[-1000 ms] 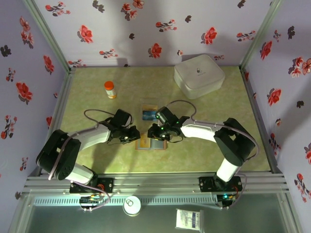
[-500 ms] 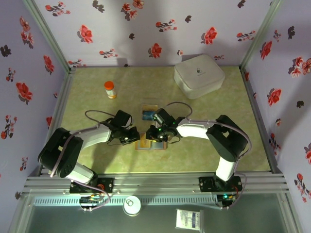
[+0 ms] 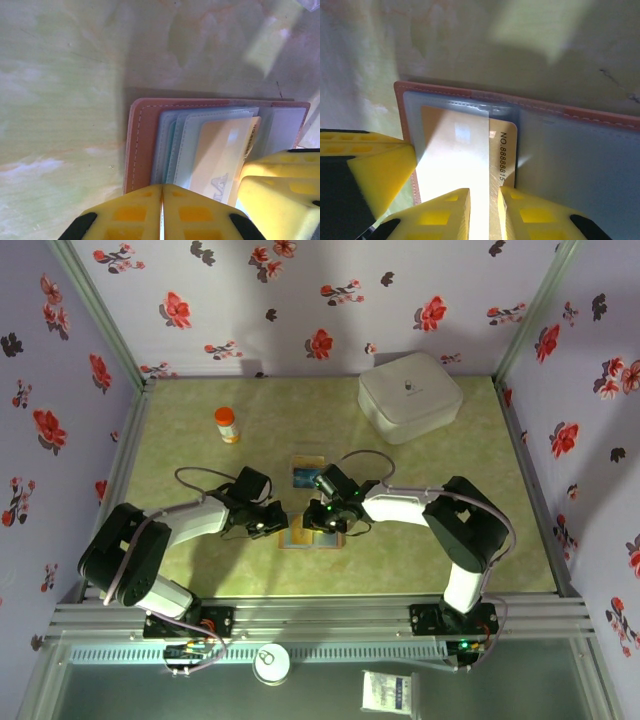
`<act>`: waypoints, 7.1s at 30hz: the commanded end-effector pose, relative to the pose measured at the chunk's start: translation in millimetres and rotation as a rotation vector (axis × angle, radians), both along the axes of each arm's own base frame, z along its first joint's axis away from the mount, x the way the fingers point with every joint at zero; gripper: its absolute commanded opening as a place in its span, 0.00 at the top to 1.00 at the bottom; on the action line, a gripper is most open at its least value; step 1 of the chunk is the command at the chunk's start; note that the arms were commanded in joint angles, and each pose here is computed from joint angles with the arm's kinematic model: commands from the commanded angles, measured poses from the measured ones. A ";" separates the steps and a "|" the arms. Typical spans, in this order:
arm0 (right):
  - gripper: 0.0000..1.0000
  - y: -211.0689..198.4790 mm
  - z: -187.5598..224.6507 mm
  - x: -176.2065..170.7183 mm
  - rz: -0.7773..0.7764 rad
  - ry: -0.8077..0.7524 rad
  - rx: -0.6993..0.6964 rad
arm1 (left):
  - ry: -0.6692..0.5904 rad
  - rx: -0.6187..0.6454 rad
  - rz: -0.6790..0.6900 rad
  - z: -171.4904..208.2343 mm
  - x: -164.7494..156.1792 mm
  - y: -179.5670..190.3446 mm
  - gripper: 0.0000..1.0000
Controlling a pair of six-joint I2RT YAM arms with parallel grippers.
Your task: Take the credit cards out of the card holder
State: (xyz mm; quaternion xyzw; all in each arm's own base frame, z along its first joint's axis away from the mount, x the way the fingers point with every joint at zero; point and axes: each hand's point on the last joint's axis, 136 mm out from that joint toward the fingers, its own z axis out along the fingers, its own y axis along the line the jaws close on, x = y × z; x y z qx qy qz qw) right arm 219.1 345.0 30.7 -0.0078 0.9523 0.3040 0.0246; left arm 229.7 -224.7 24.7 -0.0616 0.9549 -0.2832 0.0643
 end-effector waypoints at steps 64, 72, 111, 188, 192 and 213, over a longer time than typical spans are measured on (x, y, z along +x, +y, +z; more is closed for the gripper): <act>0.72 -10.7 -9.7 -2.7 0.005 -0.007 -0.038 | 0.019 0.094 -0.081 -7.0 -8.0 -12.3 1.00; 0.72 -9.1 -4.3 0.1 -0.009 -0.014 0.009 | 0.024 0.104 -0.082 -5.9 -7.9 -11.1 1.00; 0.90 -29.6 13.4 5.2 -0.126 -0.032 0.170 | 0.033 0.121 -0.087 -5.0 -10.9 -7.8 1.00; 1.00 -3.1 83.9 167.6 1.281 -0.672 -0.230 | -0.046 0.084 0.088 23.7 -19.8 66.8 0.87; 0.99 -3.3 70.9 167.7 1.290 -0.647 -0.230 | -0.043 0.080 0.094 20.9 -18.3 67.3 0.87; 0.90 -1.0 91.9 192.8 1.010 -0.739 -0.272 | -0.042 0.015 0.077 24.4 -10.8 54.5 0.87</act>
